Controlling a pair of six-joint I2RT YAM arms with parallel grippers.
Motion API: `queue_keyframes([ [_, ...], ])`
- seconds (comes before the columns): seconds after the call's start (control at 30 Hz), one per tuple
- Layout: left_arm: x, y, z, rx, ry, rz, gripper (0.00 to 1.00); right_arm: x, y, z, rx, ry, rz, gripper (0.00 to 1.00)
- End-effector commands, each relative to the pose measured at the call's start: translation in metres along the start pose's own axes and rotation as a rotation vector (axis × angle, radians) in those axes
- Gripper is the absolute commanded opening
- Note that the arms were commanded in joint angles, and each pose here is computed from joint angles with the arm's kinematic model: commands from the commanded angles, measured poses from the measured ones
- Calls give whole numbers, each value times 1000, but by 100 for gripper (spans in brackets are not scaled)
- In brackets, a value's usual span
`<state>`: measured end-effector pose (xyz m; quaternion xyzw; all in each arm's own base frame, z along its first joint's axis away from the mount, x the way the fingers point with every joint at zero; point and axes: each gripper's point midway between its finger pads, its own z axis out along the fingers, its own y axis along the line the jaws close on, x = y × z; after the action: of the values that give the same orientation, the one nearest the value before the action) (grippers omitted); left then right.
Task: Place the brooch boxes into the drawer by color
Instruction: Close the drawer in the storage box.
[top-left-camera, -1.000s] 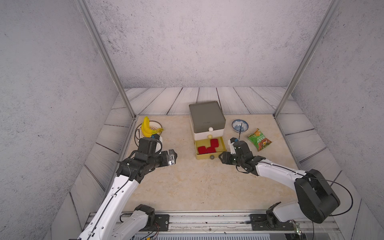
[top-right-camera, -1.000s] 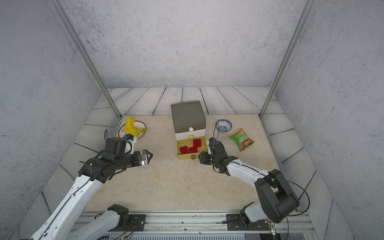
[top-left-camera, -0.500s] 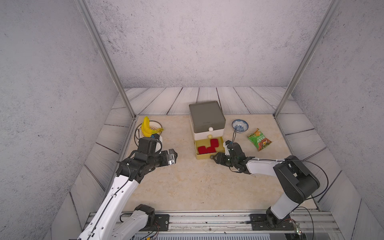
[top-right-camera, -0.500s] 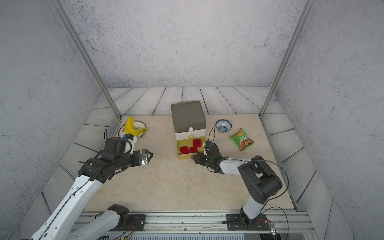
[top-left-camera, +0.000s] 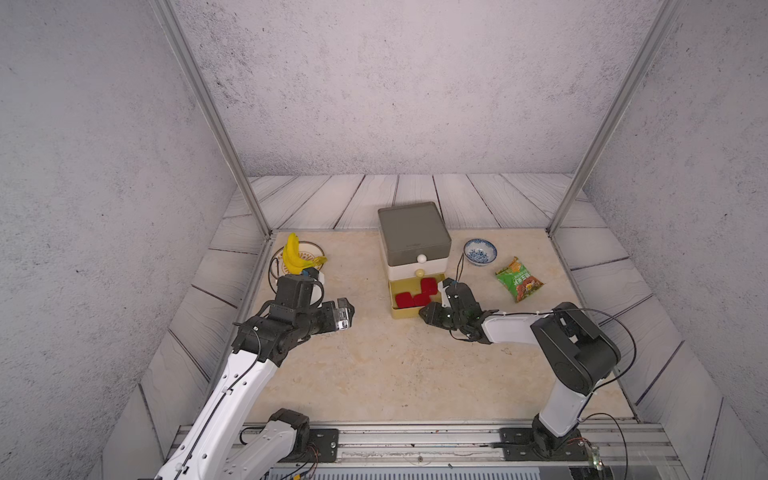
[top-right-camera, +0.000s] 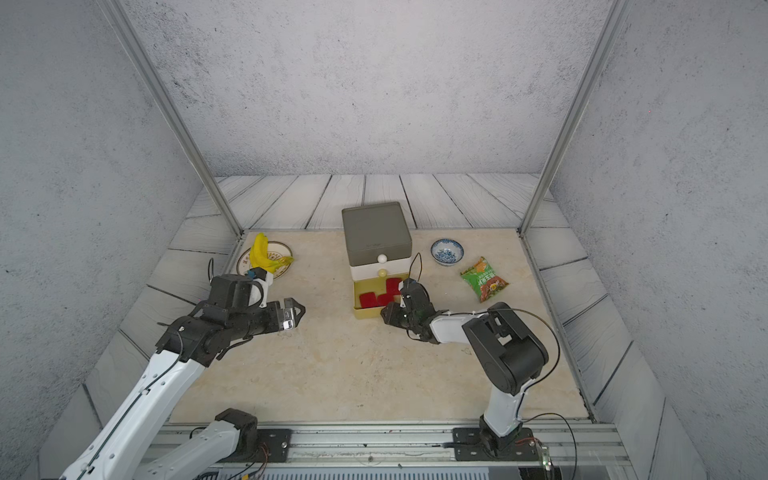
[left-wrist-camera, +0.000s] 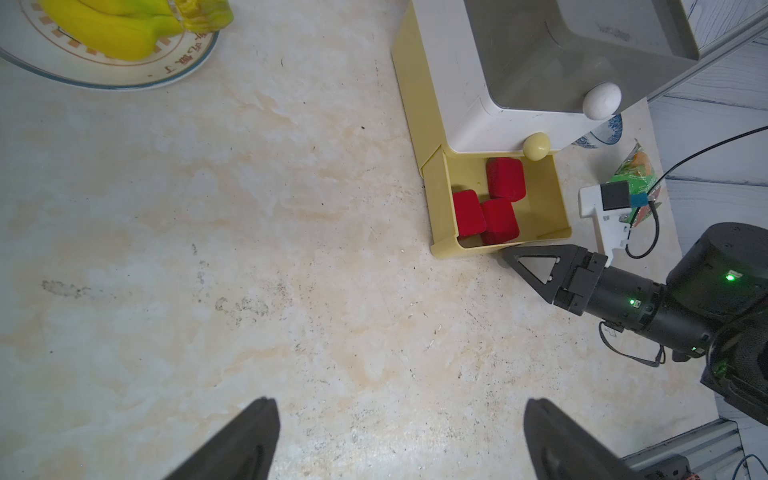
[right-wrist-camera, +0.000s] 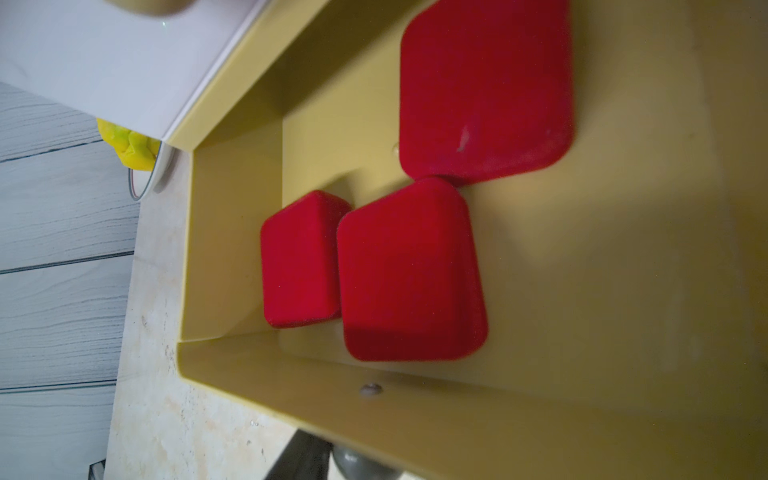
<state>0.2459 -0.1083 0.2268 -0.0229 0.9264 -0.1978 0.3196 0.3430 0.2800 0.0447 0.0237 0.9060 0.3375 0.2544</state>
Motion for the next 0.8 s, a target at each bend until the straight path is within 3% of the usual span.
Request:
queue_keyframes([
  [0.0, -4, -2, -8, -1, -19, 20, 98, -5, 1, 3, 17, -19, 0, 42],
  [0.07, -3, -2, -7, -2, -18, 21, 98, -5, -1, 3, 23, -25, 1, 39],
  [0.2, -4, -1, -8, -7, -20, 24, 98, -9, -3, 3, 37, -43, 9, 19],
  [0.33, -3, 0, -7, -11, -18, 24, 98, -14, -6, -1, 67, -68, 2, 10],
  [0.77, -4, 5, -1, -42, -4, 40, 98, -67, 0, -9, 141, -158, -108, 7],
])
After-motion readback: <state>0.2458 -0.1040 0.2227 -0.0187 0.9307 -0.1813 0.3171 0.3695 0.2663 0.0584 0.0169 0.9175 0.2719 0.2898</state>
